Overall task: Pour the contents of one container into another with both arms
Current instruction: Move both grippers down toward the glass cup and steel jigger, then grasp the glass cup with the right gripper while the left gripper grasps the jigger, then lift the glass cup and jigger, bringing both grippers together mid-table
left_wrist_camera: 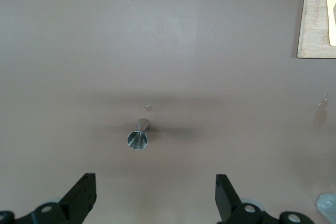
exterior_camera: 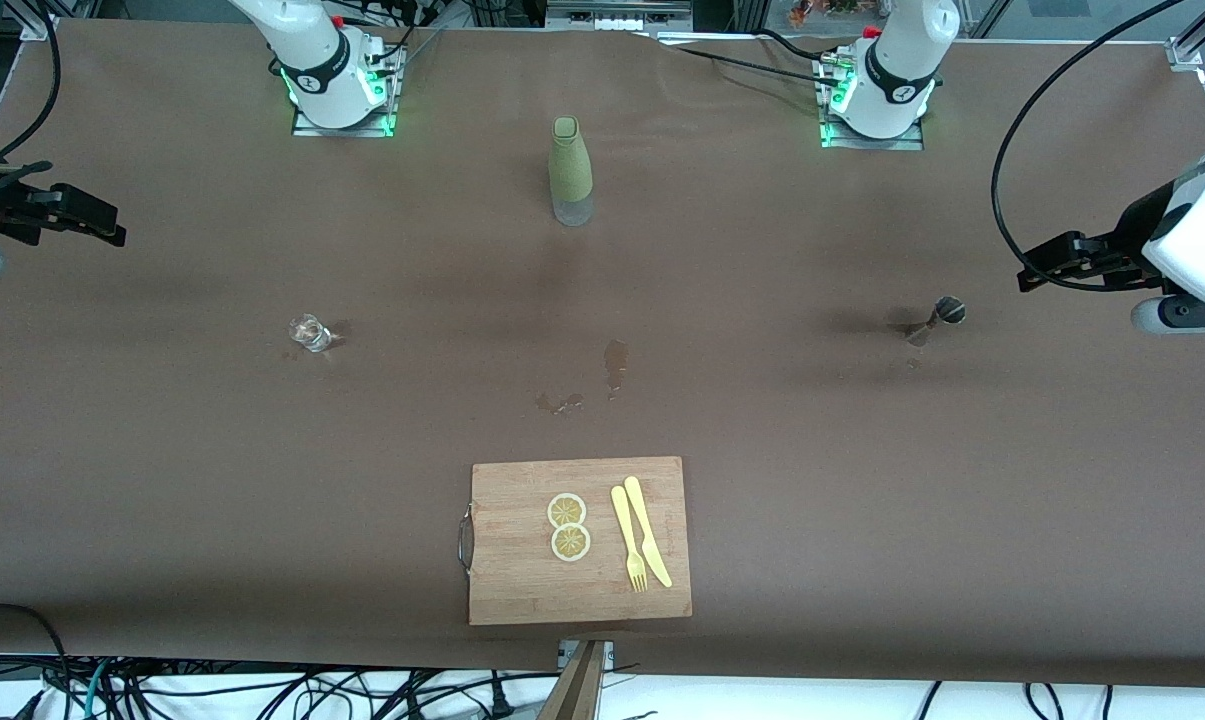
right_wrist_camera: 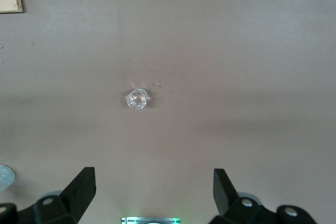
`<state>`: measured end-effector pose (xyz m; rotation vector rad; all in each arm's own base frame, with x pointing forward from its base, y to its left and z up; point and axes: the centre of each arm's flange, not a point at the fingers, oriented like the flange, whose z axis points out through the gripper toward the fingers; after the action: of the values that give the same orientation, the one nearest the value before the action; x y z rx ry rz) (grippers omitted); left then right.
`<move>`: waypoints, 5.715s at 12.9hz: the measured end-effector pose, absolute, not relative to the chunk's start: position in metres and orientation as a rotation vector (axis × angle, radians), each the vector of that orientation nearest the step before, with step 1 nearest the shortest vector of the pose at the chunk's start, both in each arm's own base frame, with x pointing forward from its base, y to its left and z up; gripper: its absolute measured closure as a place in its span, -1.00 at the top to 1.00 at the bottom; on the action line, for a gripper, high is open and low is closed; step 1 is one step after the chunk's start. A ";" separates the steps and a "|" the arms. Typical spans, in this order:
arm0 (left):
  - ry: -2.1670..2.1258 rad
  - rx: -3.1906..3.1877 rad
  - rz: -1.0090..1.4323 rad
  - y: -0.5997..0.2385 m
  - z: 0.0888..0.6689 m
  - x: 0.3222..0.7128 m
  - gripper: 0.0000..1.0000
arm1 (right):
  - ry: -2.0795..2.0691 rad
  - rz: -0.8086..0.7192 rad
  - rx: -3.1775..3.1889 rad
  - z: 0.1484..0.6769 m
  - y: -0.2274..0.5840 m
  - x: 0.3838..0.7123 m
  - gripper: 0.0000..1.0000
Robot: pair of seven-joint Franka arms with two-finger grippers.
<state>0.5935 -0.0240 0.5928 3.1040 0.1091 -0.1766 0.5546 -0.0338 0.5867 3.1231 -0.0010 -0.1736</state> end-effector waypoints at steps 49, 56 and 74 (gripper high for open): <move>-1.133 1.358 1.153 0.236 0.066 0.444 1.00 | 2.396 1.637 2.776 0.088 -0.122 0.487 0.98; -1.174 1.277 1.155 0.210 0.063 0.471 1.00 | 2.328 1.855 2.729 0.069 -0.094 0.490 0.99; -1.236 1.219 1.102 0.195 0.046 0.493 0.37 | 2.502 2.089 2.699 0.088 -0.064 0.502 -0.63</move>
<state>0.4932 0.1950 0.0459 1.2188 -1.2357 1.1022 0.5024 -0.0636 0.0880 2.6986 2.5016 2.0894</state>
